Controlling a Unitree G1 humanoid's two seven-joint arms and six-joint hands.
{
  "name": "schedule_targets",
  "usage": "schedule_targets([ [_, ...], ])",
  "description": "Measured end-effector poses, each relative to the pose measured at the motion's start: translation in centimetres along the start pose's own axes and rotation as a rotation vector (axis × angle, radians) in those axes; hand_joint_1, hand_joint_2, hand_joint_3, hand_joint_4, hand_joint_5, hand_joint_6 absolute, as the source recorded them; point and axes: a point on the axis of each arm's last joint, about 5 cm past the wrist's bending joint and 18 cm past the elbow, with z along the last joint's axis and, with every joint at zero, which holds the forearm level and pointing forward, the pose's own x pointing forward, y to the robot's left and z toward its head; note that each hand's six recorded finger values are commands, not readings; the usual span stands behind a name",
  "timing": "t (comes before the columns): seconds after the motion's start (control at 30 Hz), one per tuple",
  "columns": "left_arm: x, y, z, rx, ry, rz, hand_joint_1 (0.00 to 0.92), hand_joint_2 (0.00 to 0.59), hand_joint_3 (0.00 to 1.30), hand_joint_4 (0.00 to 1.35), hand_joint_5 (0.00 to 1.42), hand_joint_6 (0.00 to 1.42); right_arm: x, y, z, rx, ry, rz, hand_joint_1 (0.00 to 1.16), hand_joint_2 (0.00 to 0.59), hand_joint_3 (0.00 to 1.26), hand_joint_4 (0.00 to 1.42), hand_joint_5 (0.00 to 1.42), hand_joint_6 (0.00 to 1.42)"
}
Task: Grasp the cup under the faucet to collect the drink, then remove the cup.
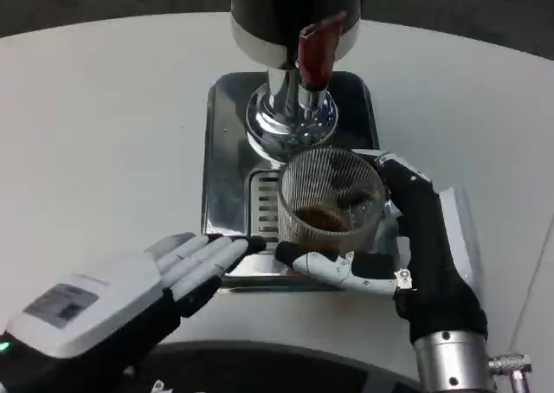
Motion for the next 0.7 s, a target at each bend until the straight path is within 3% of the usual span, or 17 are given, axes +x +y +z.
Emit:
schedule_targets([
  [0.27,-1.0,-0.5,0.32,0.042,0.010,-0.046,0.000,0.047,0.00,0.00,0.00,0.00,-0.8,-1.72,1.36,0.010,-0.047,0.025,1.13,0.079,0.71,0.94,1.00,1.33],
  [0.47,-1.8,-1.0,1.49,0.067,0.023,-0.051,0.000,0.042,0.00,0.00,0.00,0.00,-1.4,-3.08,2.47,0.002,-0.084,0.037,1.13,0.078,0.71,0.94,1.00,1.33],
  [0.7,-2.0,-1.2,1.98,0.085,0.029,-0.067,0.000,0.040,0.00,0.00,0.00,0.00,-2.2,-4.40,3.68,-0.012,-0.107,0.077,1.12,0.078,0.71,0.94,1.00,1.33],
])
